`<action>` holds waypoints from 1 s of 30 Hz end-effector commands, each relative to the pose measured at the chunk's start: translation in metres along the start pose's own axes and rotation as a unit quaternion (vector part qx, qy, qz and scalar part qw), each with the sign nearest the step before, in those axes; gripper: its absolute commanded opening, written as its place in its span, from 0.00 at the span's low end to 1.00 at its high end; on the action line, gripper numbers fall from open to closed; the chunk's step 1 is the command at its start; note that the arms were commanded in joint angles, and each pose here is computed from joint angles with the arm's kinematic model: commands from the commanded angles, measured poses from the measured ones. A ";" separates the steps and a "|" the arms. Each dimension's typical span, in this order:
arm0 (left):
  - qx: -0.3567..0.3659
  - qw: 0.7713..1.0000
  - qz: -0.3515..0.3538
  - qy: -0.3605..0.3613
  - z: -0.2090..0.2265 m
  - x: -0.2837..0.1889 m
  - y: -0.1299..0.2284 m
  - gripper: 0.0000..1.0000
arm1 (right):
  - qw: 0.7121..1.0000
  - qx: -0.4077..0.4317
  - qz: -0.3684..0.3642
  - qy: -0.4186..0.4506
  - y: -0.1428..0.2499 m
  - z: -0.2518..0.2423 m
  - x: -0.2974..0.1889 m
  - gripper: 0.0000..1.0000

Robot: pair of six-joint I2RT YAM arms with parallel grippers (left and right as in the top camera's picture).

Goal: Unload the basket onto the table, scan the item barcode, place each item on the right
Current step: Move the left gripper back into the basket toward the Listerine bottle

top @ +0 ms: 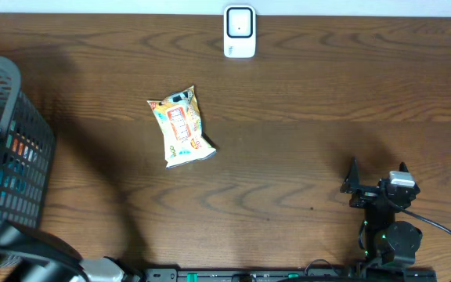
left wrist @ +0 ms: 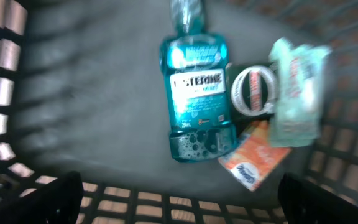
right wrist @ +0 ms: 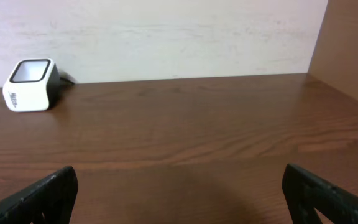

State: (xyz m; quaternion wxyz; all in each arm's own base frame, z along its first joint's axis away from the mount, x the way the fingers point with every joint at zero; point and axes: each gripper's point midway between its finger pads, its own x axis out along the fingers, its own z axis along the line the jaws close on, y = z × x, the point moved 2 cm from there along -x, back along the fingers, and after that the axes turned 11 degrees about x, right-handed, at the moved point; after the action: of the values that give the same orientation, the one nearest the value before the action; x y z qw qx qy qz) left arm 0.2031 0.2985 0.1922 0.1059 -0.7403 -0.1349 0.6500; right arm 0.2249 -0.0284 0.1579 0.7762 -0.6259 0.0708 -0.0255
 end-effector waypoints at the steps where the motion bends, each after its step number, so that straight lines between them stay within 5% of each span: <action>1: -0.010 0.999 0.044 -0.007 -0.008 0.035 0.007 0.98 | 1.000 -0.004 -0.001 -0.002 0.000 0.000 0.000 0.99; 22: 0.007 0.991 0.105 -0.079 -0.005 0.155 0.023 0.99 | 1.000 -0.004 0.000 -0.002 0.000 0.000 0.000 0.99; 27: 0.022 0.985 0.139 -0.104 0.005 0.160 0.037 0.59 | 1.000 -0.004 0.000 -0.002 0.000 0.000 0.000 0.99; 30: 0.023 0.983 0.144 -0.108 0.007 0.157 0.039 0.47 | 1.000 -0.004 0.000 -0.002 0.000 0.000 0.000 0.99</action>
State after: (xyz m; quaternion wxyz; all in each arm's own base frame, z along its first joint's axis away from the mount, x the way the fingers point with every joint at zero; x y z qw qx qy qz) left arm 0.2312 0.3295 0.0623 0.0386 -0.7048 -0.0610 0.7057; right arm 0.2249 -0.0284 0.1578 0.7762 -0.6259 0.0709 -0.0254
